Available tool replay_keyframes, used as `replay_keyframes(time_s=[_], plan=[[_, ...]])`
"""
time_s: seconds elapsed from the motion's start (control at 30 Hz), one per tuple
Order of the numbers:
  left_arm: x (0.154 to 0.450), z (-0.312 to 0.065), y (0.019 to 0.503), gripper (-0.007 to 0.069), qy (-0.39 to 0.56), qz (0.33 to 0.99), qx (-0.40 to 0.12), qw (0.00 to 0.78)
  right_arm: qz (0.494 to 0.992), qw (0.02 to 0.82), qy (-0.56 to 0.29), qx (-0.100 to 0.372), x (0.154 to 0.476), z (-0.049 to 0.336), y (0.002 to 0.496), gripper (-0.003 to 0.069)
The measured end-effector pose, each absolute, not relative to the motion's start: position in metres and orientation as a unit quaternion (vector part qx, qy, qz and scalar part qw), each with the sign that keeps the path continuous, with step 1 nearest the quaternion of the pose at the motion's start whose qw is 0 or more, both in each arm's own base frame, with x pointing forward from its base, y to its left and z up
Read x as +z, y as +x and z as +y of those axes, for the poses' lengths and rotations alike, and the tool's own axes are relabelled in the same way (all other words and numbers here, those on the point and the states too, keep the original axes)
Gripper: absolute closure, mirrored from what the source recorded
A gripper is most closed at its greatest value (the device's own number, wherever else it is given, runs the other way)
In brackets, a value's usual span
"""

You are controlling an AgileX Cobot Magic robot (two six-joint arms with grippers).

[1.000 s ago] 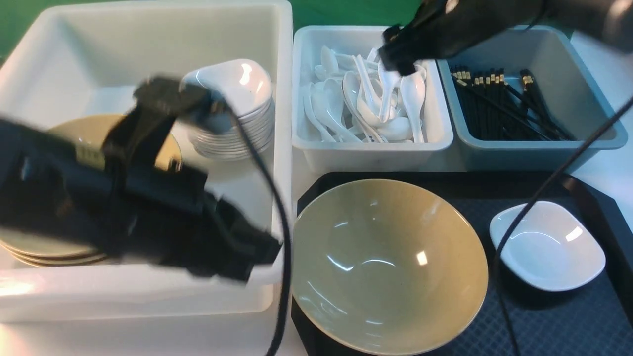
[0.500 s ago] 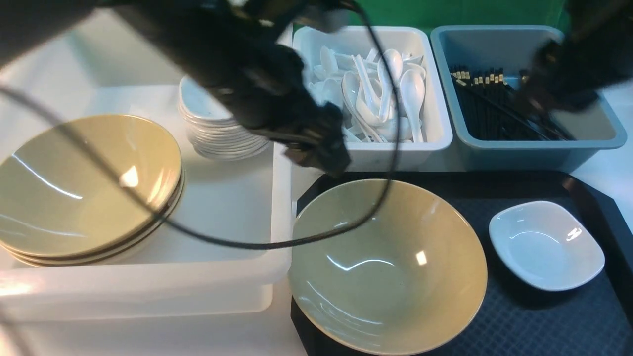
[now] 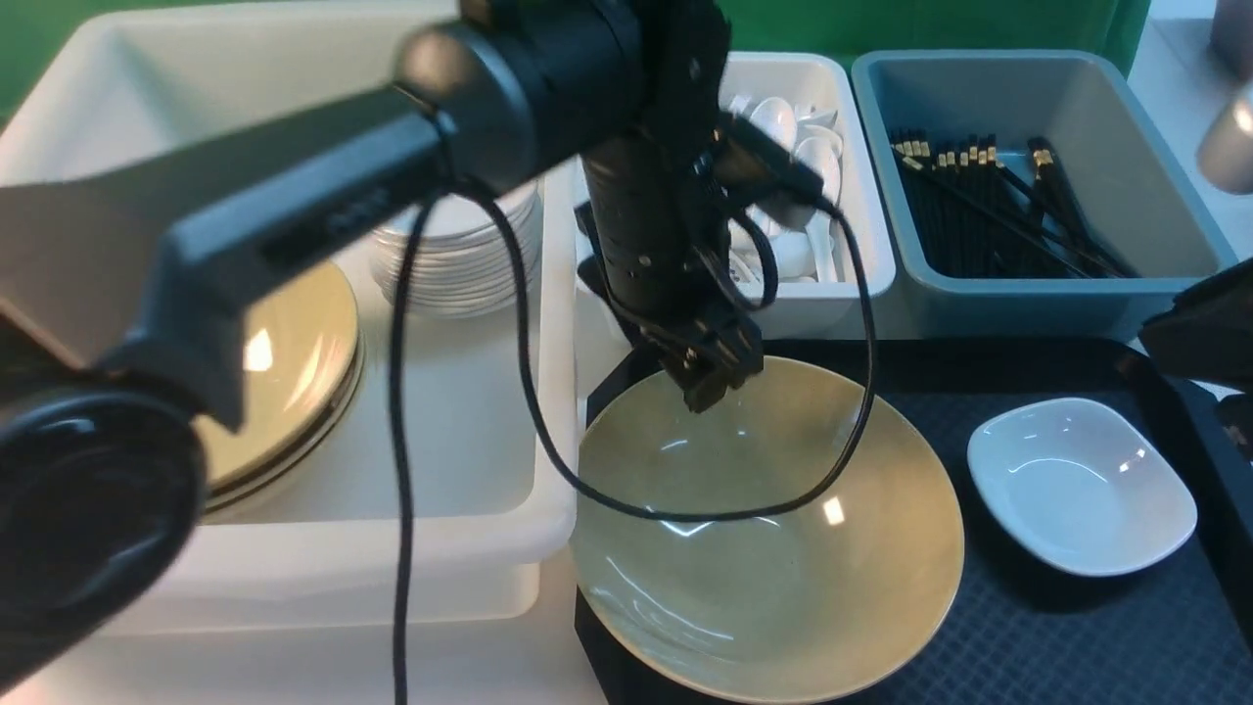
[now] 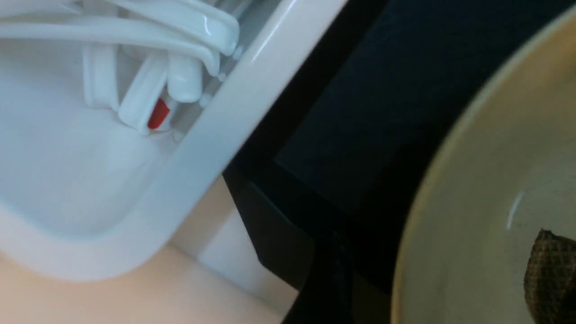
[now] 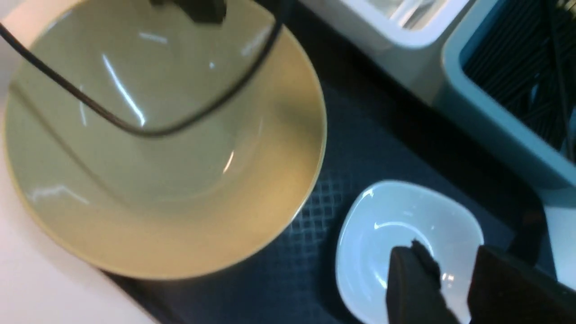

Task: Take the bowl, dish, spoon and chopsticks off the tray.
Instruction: Use the left arm to grab the yellow noodle bowl on the left, then use the left arm to put the noodle bowl into the large storage box on the left

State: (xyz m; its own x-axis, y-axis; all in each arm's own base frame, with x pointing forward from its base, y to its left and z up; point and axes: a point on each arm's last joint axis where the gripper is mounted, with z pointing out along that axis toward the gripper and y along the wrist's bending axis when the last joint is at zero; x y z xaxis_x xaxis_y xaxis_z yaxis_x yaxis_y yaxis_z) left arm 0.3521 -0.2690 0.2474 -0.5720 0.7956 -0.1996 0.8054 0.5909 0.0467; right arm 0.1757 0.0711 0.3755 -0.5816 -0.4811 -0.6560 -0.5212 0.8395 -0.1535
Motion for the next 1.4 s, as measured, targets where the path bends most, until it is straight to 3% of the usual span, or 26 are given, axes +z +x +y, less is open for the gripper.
replay_keyframes(time_s=[0.13,0.2,0.27,0.3,0.37,0.57,0.6,0.67,0.77,0.87,1.03,1.2,1.4], plan=[[0.229,-0.272,0.357,0.0153,0.449,0.889,-0.022,0.084,0.886,0.367,-0.281,0.028,0.377,0.071,0.176,0.0437],[0.225,-0.274,0.357,0.0223,0.445,0.892,-0.022,0.081,0.886,0.367,-0.281,0.028,0.377,0.071,0.176,0.0436],[0.224,-0.276,0.356,0.0343,0.442,0.893,-0.022,0.079,0.885,0.369,-0.281,0.029,0.377,0.071,0.176,0.0435],[0.224,-0.278,0.355,0.0443,0.441,0.894,-0.021,0.081,0.885,0.371,-0.281,0.029,0.377,0.071,0.177,0.0435],[0.228,-0.279,0.353,0.054,0.441,0.893,-0.025,0.079,0.884,0.374,-0.28,0.029,0.377,0.071,0.177,0.0435],[0.276,-0.287,0.342,0.0613,0.422,0.893,-0.105,0.12,0.879,0.385,-0.279,0.029,0.379,0.072,0.178,0.0434],[0.305,-0.286,0.337,0.0613,0.415,0.887,-0.138,0.151,0.878,0.387,-0.28,0.029,0.379,0.072,0.179,0.0434],[0.324,-0.281,0.334,0.061,0.419,0.879,-0.145,0.176,0.877,0.388,-0.282,0.028,0.379,0.072,0.179,0.0433],[0.387,-0.249,0.318,0.0613,0.394,0.867,-0.185,0.241,0.875,0.392,-0.283,0.03,0.38,0.073,0.179,0.0435],[0.423,-0.218,0.303,0.0615,0.361,0.867,-0.201,0.278,0.869,0.404,-0.282,0.044,0.382,0.075,0.18,0.0449],[0.456,-0.111,0.282,0.0617,0.207,0.906,-0.171,0.328,0.846,0.425,-0.304,0.108,0.387,0.088,0.178,0.0528],[0.444,0.011,0.253,0.0617,-0.021,0.923,-0.109,0.368,0.821,0.435,-0.337,0.153,0.391,0.099,0.18,0.0605],[0.392,0.088,0.22,0.0615,-0.184,0.906,-0.138,0.356,0.821,0.428,-0.341,0.164,0.388,0.104,0.187,0.0618]])
